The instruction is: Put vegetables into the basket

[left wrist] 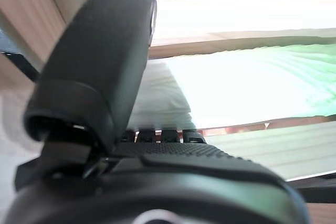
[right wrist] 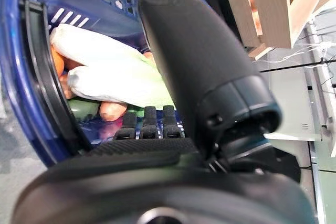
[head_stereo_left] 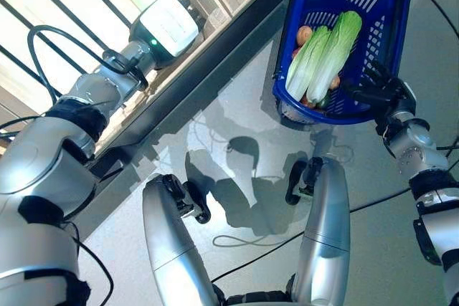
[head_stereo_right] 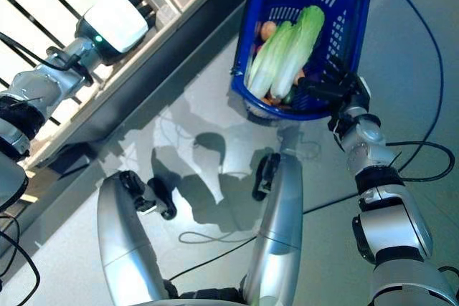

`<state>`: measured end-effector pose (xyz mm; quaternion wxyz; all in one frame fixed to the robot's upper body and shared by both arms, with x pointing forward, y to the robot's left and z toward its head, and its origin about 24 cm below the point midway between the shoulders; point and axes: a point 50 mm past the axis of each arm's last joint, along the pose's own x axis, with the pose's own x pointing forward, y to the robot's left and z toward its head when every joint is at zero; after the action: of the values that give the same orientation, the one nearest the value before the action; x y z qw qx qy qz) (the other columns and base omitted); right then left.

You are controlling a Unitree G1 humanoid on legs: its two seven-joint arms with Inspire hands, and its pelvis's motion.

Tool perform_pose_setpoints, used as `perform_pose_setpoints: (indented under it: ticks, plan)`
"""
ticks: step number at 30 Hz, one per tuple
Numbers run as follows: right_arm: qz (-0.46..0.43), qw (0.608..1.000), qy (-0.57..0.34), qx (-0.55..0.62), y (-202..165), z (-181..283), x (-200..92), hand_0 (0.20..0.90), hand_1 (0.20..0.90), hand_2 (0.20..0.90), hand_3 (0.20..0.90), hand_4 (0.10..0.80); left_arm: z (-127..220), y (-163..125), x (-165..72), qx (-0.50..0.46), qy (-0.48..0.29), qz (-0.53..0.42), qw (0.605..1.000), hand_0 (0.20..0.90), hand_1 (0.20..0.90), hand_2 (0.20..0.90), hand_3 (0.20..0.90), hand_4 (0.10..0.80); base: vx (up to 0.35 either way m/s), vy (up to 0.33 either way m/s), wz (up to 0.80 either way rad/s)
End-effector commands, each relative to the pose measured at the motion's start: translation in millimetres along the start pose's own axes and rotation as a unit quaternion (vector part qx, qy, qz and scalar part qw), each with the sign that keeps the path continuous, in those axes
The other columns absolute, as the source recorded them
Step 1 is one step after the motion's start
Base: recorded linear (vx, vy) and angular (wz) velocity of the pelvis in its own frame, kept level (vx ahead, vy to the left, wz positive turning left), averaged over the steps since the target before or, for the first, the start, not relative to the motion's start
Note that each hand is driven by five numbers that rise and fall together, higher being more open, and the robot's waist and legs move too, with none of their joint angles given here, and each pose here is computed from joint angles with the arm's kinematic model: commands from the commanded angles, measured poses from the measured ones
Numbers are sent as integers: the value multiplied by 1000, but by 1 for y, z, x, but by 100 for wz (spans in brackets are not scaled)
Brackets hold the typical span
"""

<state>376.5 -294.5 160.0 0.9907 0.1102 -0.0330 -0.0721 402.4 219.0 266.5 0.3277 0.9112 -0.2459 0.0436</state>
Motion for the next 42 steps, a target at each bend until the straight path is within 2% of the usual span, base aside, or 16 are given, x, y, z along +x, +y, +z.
perform_pose_setpoints:
  ticks: [1,2,7,15,18,21,31,39,42]
  plan:
    - [1,995,-86,49,-8,39,-4,900,900,900,900,800,-17,-20,-12,17,19,-117,993,702,702,702,702,668,53,17,-1]
    - [2,995,-86,50,-7,39,-4,900,900,900,900,800,-17,-22,-14,9,26,-126,992,300,300,300,300,400,58,12,-3]
    - [15,996,-78,46,0,32,-5,900,900,900,900,800,-18,-33,-23,-40,57,-148,987,300,300,300,300,400,55,6,0]
    - [32,996,-76,30,9,22,-9,900,900,900,900,800,-14,-40,-33,-70,47,-113,990,300,300,300,300,400,69,-3,3]
    - [39,996,-66,37,9,15,-11,900,900,900,900,800,-18,-44,-39,-108,79,-105,985,300,300,300,300,400,65,-8,9]
    - [41,996,-62,48,7,10,-12,900,900,900,900,800,-16,-50,-45,-116,78,-103,985,300,300,300,300,400,56,-19,3]
    - [54,997,-51,27,9,1,-15,900,900,900,900,800,-21,-50,-60,-203,116,-9,972,300,300,300,300,400,40,-10,1]
    - [90,993,-81,-5,25,-2,-22,900,900,900,900,800,-21,-37,-63,-325,151,85,930,300,300,300,300,400,66,-37,3]
    - [155,983,-93,-26,42,-7,-28,900,900,900,900,800,-12,-33,-66,-429,169,134,877,300,300,300,300,400,20,-50,-2]
